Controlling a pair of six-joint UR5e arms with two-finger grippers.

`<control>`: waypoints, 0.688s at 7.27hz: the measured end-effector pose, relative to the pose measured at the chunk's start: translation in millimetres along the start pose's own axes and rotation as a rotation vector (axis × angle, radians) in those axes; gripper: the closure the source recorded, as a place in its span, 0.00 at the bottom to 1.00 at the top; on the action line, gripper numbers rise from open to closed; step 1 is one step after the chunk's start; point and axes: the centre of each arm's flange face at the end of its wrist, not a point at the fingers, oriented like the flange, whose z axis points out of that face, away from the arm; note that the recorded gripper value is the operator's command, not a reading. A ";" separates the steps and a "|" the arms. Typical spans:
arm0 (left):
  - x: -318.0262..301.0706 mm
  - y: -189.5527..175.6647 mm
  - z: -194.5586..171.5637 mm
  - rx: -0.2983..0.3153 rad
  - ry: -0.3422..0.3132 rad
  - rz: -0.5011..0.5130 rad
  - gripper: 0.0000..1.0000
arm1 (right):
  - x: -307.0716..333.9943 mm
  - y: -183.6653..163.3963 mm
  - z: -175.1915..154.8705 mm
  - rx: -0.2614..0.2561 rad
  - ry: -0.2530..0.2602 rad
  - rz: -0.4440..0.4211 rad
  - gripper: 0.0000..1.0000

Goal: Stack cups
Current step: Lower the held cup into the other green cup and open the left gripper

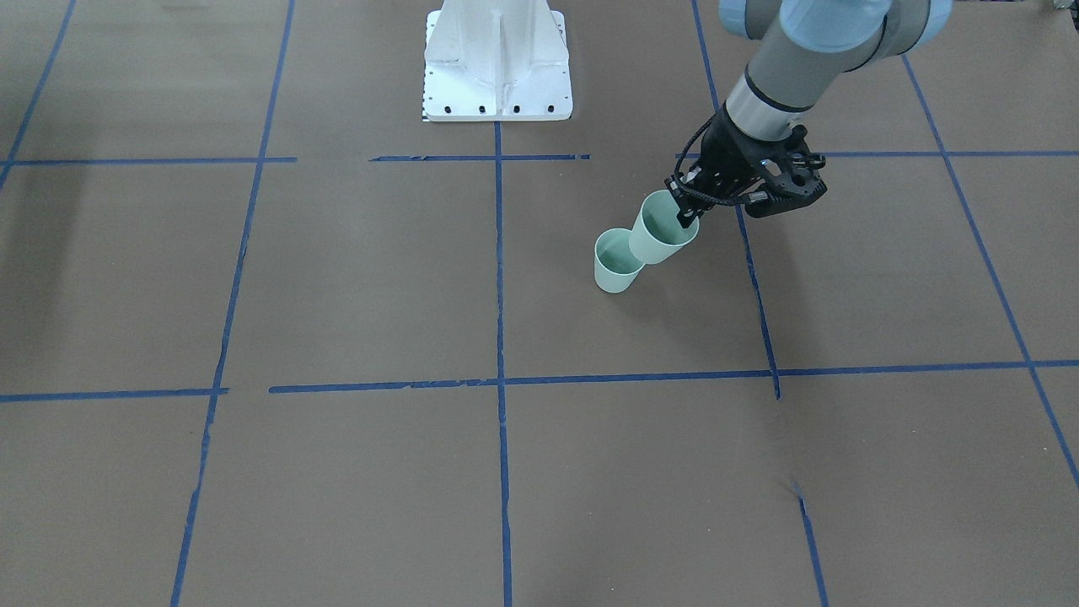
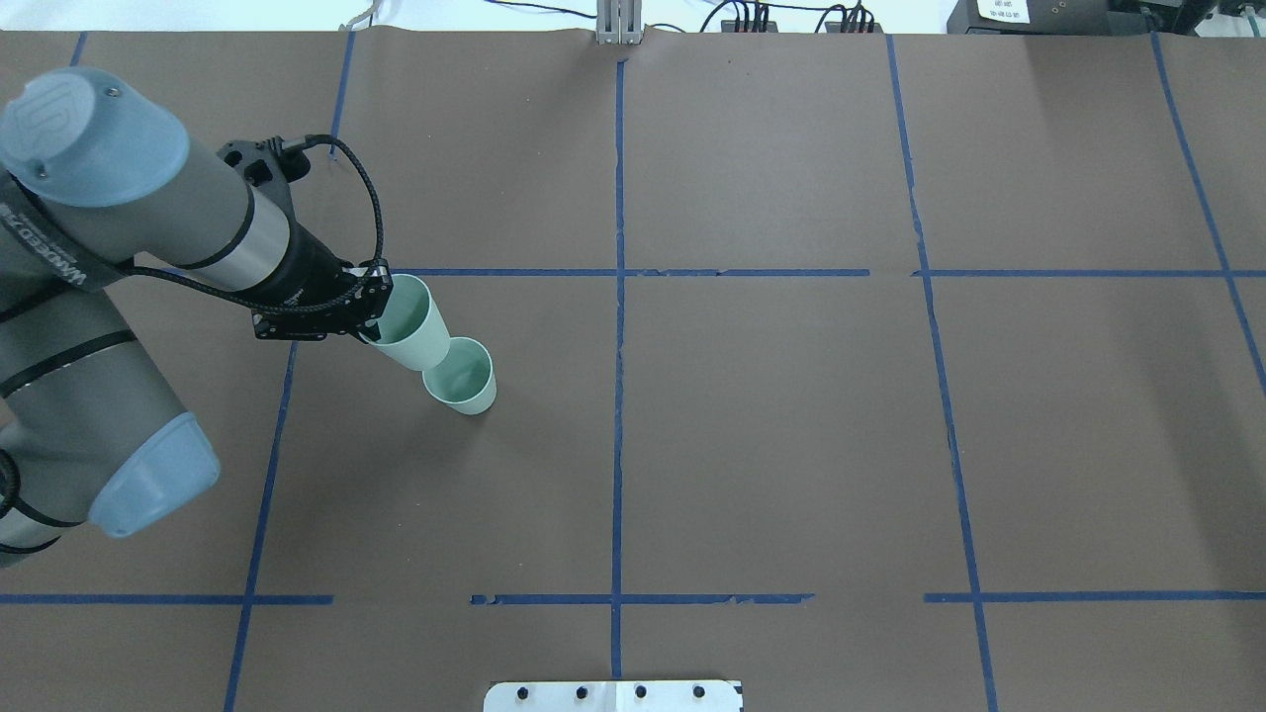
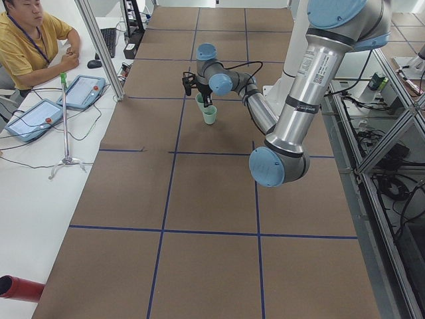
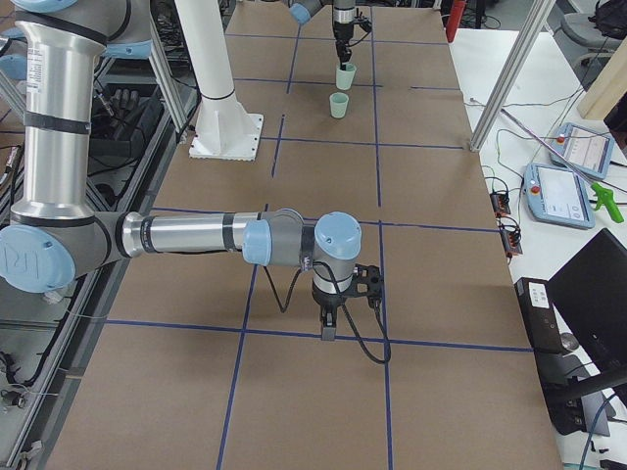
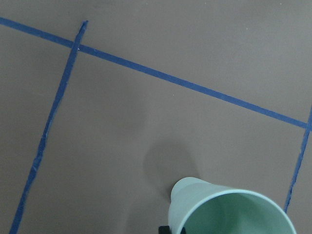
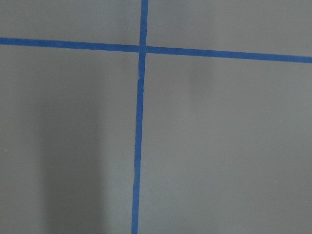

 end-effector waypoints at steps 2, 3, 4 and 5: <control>10.8 1.4 9.9 0.005 -0.009 -0.021 1.00 | -0.1 0.0 0.1 0.000 0.000 0.000 0.00; 14.1 2.2 14.1 0.006 -0.013 -0.025 1.00 | 0.0 0.0 0.0 0.000 0.000 0.000 0.00; 16.0 3.6 18.7 0.007 -0.019 -0.026 1.00 | 0.0 0.0 0.0 0.000 0.000 0.000 0.00; 17.2 4.5 21.6 0.008 -0.023 -0.025 1.00 | 0.0 0.0 0.0 0.000 0.000 0.000 0.00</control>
